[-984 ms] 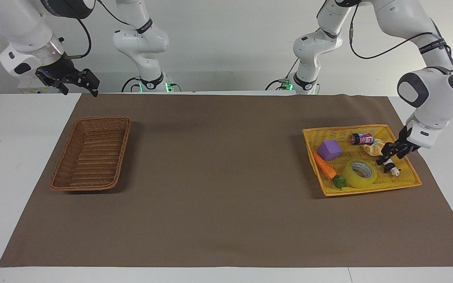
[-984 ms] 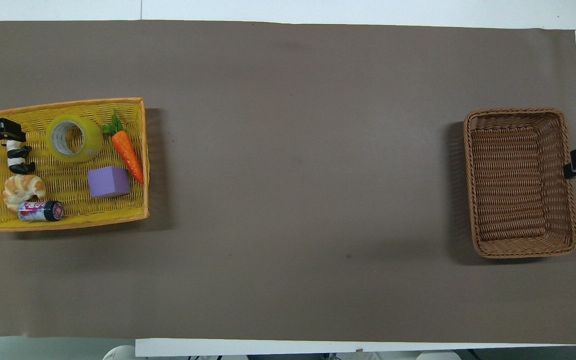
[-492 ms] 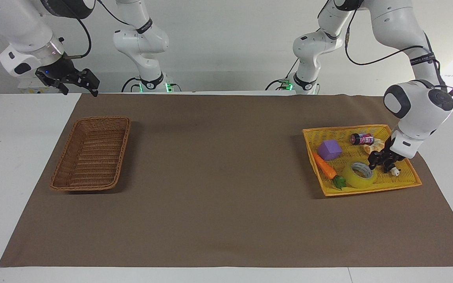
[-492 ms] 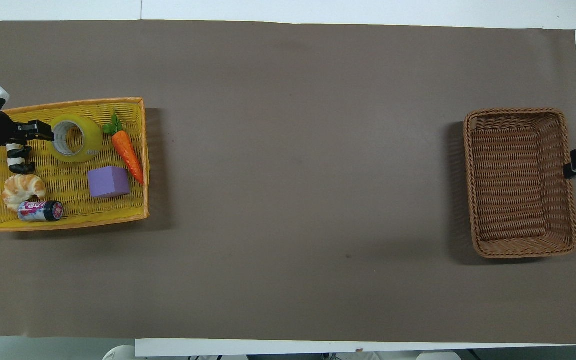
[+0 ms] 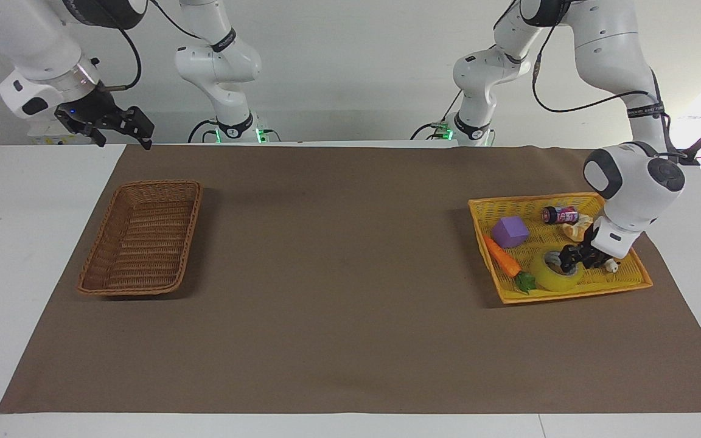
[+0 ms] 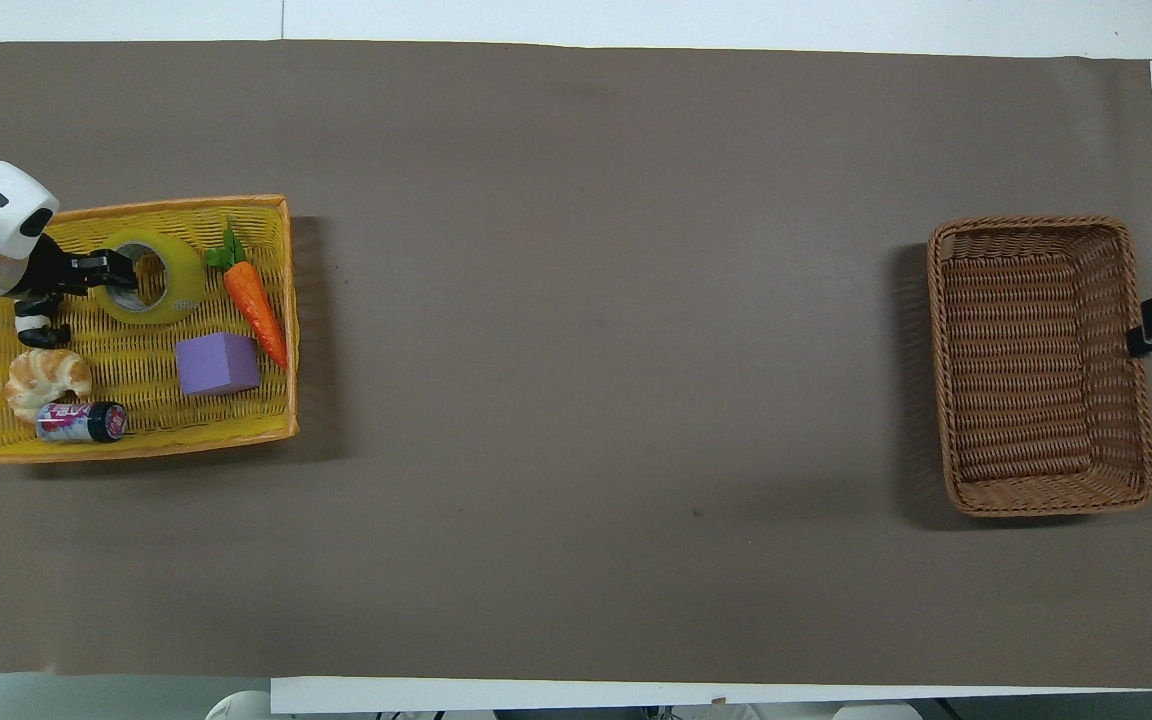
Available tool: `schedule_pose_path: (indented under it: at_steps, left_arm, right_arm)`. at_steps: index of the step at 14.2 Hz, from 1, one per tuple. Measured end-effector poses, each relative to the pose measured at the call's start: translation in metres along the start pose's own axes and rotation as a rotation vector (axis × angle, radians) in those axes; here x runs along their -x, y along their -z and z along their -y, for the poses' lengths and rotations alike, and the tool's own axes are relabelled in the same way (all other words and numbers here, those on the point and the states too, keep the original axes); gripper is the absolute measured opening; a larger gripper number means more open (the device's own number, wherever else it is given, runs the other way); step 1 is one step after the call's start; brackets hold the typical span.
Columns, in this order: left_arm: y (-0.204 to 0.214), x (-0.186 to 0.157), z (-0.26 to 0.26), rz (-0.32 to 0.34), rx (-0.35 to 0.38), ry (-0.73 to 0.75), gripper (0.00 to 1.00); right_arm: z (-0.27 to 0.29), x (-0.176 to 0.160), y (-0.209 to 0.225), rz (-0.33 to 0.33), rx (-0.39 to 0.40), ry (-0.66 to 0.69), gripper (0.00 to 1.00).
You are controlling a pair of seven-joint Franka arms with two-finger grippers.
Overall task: Move tape to another basket
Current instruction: 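Lower the left gripper onto the yellow tape roll and close it, then lift the tape roll with the left gripper toward the table center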
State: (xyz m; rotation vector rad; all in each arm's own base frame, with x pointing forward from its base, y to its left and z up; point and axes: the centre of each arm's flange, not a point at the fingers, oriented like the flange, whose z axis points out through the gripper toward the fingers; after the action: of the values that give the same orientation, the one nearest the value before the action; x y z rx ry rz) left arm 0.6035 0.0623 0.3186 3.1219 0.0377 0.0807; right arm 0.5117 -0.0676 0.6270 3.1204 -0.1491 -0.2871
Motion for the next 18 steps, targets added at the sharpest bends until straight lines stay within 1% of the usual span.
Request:
schedule_pose_path:
  at_steps: [1, 4, 5, 9, 11, 13, 14, 15, 18]
  left_arm:
    - [-0.002, 0.0, 0.0, 0.002, 0.001, 0.0, 0.6]
    - [-0.002, 0.0, 0.0, 0.003, 0.001, -0.001, 0.26]
    - [-0.002, 0.0, 0.0, 0.003, 0.001, -0.001, 0.22]
    - [0.004, -0.002, 0.0, 0.011, 0.001, 0.0, 0.22]
    - [0.032, -0.015, 0.002, 0.031, 0.0, 0.003, 0.22]
    - [0.075, -0.029, 0.0, 0.039, 0.001, 0.027, 0.22]
    - [0.093, -0.032, -0.011, 0.035, 0.008, 0.057, 0.22]
    - [0.105, -0.033, -0.034, 0.03, 0.021, 0.091, 0.22]
    - [0.11, -0.026, -0.144, 0.039, 0.061, 0.162, 0.22]
  right_arm:
    - [0.0, 0.0, 0.0, 0.0, 0.0, 0.0, 1.0]
    - [0.0, 0.0, 0.0, 0.0, 0.0, 0.0, 1.0]
    - [0.0, 0.0, 0.0, 0.0, 0.0, 0.0, 1.0]
    - [0.0, 0.0, 0.0, 0.0, 0.0, 0.0, 1.0]
    - [0.0, 0.0, 0.0, 0.0, 0.0, 0.0, 1.0]
    - [0.0, 0.0, 0.0, 0.0, 0.0, 0.0, 1.0]
    - [0.0, 0.0, 0.0, 0.0, 0.0, 0.0, 1.0]
    - [0.0, 0.0, 0.0, 0.0, 0.0, 0.0, 1.0]
    - [0.0, 0.0, 0.0, 0.0, 0.0, 0.0, 1.0]
